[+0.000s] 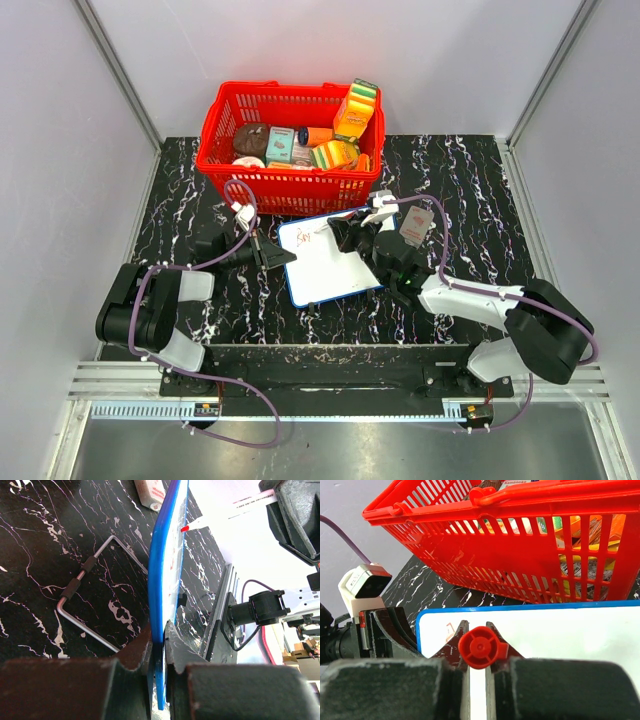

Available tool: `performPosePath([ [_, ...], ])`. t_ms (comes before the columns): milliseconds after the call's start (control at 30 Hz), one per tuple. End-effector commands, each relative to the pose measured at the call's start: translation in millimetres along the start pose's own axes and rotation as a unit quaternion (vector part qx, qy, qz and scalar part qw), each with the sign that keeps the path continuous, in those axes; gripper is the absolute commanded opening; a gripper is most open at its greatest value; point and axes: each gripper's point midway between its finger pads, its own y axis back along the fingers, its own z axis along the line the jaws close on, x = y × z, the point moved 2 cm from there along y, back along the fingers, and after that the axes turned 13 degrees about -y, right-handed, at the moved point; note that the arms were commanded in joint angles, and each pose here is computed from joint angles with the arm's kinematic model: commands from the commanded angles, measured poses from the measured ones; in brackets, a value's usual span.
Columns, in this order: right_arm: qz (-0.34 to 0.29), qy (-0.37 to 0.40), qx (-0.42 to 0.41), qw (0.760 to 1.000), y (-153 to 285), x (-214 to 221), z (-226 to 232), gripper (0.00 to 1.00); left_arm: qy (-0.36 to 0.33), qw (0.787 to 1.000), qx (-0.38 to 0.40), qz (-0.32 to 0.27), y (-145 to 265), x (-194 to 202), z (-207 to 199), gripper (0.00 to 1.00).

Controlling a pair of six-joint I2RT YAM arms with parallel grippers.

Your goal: Write a sentence on the whiteboard

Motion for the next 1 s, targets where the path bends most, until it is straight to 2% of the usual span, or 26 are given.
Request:
performPosePath([
  [0, -0.030, -0.009, 0.003, 1.000, -1.9, -15.2, 1.2, 0.00, -0.052, 0.998, -0.020, -0.008, -4.0, -5.0, 9.1, 0.00],
  [133, -0.038, -0.012, 0.002, 0.999, -2.6, -17.5, 0.9, 0.00, -0.053, 0.998, -0.020, -0.008, -4.0, -5.3, 8.8, 0.00],
  [967, 0.015, -0.012, -0.018, 1.000, 3.2, 4.2, 2.3, 0.00, -0.052, 0.998, -0.021, -0.009, -3.9, -5.1, 8.9, 0.00],
])
